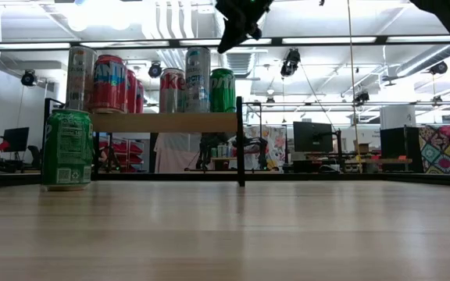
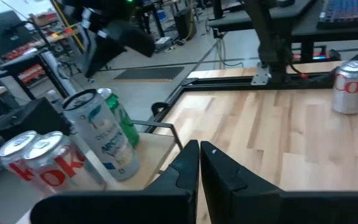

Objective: Place canned beverage on shelf
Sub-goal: Adjust the white and blue soda can on the shelf, then put the silver soda can aligned with the other silver soda cans on the shelf

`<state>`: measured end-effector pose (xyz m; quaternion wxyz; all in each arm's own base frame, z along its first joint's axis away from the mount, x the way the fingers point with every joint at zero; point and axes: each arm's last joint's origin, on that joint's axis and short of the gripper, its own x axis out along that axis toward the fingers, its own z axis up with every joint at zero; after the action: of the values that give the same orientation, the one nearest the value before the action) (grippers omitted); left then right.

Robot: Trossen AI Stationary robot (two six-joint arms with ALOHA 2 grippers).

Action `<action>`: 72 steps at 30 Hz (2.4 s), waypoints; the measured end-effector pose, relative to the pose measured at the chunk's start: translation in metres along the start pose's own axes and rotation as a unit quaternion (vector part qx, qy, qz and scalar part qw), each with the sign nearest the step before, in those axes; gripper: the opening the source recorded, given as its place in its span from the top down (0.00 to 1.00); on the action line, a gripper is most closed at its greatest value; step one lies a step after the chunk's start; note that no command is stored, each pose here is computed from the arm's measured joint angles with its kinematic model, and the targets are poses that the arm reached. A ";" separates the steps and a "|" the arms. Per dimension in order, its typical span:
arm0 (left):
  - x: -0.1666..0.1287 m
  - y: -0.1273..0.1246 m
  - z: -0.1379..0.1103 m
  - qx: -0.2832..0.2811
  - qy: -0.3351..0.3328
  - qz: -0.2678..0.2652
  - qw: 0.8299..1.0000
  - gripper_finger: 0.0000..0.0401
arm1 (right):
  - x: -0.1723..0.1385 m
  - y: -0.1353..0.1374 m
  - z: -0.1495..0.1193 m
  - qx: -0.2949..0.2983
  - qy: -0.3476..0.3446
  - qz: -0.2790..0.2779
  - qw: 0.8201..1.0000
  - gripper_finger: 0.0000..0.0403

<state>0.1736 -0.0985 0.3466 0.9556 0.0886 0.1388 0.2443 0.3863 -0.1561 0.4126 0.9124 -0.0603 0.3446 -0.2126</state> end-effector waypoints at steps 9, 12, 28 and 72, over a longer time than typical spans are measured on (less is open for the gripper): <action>-0.001 0.003 0.001 0.013 -0.004 0.013 1.000 1.00 | 0.014 0.006 -0.007 -0.003 0.004 0.023 1.000 0.98; -0.002 0.004 0.001 0.012 -0.004 0.013 1.000 1.00 | 0.017 0.011 -0.007 -0.006 0.001 0.036 0.999 0.98; -0.002 0.005 0.001 0.015 -0.004 0.013 1.000 1.00 | 0.020 0.022 -0.007 -0.008 -0.007 0.027 1.000 0.98; -0.002 0.002 0.010 0.017 -0.008 0.010 1.000 1.00 | -0.137 0.205 -0.113 0.189 0.461 0.197 0.845 0.98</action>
<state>0.1746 -0.0989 0.3571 0.9525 0.1081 0.1345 0.2511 0.2917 0.0916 0.3572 0.6651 0.2872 0.6831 -0.0925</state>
